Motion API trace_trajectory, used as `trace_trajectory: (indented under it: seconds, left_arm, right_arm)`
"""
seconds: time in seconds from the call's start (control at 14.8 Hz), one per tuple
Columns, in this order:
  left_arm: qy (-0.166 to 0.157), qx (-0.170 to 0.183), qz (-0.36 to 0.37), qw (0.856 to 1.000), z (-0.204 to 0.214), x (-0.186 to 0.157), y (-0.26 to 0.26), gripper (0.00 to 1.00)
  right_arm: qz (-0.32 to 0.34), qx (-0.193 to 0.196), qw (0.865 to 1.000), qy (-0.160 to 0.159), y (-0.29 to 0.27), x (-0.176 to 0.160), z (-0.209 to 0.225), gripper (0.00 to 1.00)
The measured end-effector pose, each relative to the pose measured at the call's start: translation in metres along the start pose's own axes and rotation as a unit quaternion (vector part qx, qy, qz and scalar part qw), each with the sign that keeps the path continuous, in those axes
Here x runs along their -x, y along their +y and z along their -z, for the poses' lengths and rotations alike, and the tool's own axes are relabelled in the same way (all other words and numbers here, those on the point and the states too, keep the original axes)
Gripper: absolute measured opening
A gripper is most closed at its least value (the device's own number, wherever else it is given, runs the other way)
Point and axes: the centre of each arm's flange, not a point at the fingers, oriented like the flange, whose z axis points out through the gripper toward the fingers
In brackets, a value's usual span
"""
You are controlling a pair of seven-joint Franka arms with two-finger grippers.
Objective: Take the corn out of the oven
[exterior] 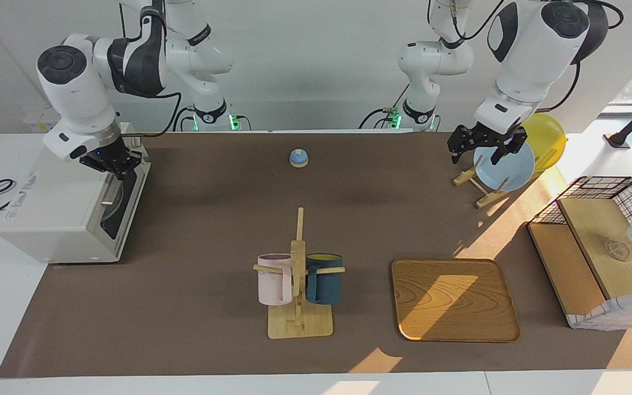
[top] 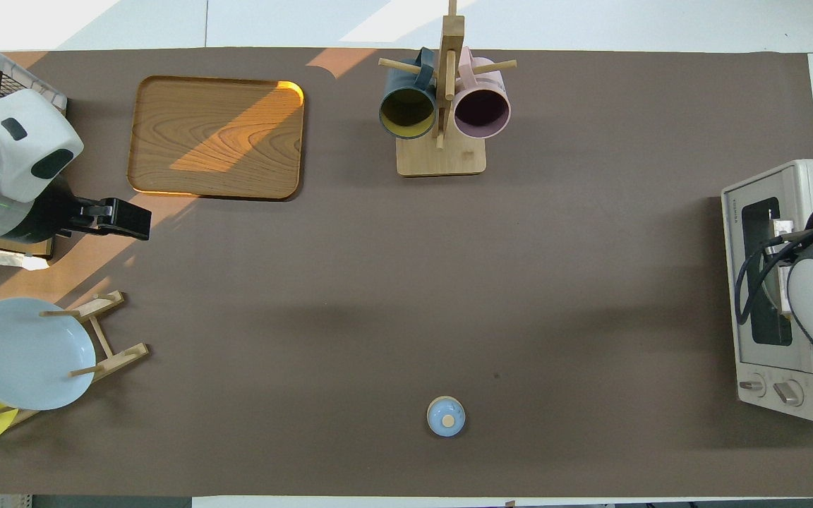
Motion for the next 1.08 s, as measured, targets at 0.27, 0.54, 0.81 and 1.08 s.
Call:
trace_trajectory:
  seconds: [0.27, 0.54, 0.81, 1.08]
  left_arm:
    - [0.0, 0.0, 0.0, 1.0, 0.0, 0.0, 0.0, 1.0]
    - [0.0, 0.0, 0.0, 1.0, 0.0, 0.0, 0.0, 1.0]
    - [0.0, 0.0, 0.0, 1.0, 0.0, 0.0, 0.0, 1.0]
    - [0.0, 0.0, 0.0, 1.0, 0.0, 0.0, 0.0, 1.0]
  right_arm:
    - [-0.009, 0.0, 1.0, -0.011, 0.011, 0.005, -0.024, 0.01]
    - [-0.008, 0.001, 1.0, -0.01, 0.01, 0.005, -0.025, 0.01]
    - [-0.002, 0.002, 1.0, -0.005, 0.004, 0.005, -0.029, 0.01]
    - [0.002, -0.004, 1.0, 0.0, -0.018, 0.001, -0.031, 0.01]
